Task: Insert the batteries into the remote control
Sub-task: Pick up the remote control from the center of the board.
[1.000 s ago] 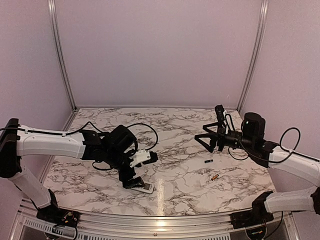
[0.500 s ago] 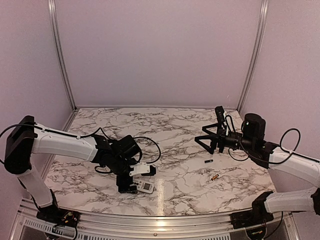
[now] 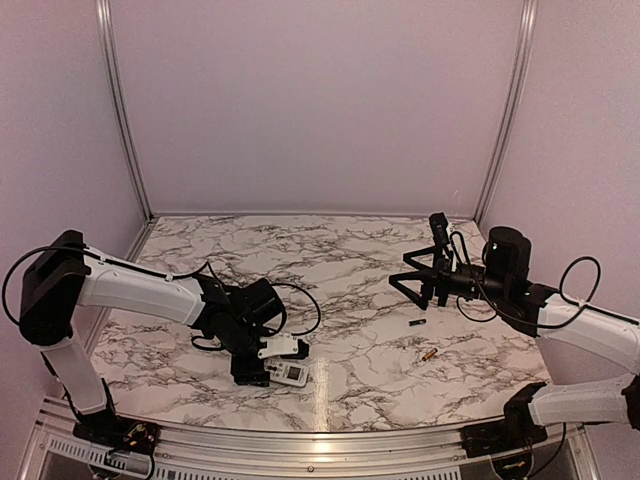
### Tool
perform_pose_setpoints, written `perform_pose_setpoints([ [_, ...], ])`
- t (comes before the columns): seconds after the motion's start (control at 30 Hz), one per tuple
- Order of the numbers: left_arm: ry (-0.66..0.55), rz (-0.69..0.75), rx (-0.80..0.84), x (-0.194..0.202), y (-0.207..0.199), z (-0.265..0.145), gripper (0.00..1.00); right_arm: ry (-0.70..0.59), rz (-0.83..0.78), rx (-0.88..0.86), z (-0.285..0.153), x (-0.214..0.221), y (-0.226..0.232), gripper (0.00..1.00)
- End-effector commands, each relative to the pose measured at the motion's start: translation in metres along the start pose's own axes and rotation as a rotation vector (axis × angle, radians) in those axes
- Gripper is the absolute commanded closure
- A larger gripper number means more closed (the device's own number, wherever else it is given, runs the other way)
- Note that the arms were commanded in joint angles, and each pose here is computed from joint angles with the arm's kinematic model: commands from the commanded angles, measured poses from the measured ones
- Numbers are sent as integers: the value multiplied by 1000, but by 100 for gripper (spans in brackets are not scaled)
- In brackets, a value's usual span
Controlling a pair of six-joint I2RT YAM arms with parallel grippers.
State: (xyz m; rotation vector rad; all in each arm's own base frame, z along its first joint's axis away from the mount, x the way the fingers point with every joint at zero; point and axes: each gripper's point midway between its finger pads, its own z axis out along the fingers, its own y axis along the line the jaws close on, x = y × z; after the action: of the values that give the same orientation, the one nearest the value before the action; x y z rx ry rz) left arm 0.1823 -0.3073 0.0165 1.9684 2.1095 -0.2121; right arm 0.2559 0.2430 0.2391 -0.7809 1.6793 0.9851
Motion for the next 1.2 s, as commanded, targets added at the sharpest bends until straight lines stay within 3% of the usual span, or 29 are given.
perform_pose_setpoints([
  [0.0,40,-8,43,10,-9,7,32,-3,-27,-19,1,-3,5,1],
  [0.3,-16,-101,108,-8,-17,5,60,3,-15,-6,3,2,1,1],
  [0.53,-236,-86,229,-57,-33,-37,70,19,11,-37,4,12,5,1],
  [0.9,-504,-55,453,-105,-65,-124,72,-33,-145,-322,-7,6,96,2],
  [1.17,-673,-18,676,-116,-87,-190,72,-11,-230,-504,-12,0,163,6],
])
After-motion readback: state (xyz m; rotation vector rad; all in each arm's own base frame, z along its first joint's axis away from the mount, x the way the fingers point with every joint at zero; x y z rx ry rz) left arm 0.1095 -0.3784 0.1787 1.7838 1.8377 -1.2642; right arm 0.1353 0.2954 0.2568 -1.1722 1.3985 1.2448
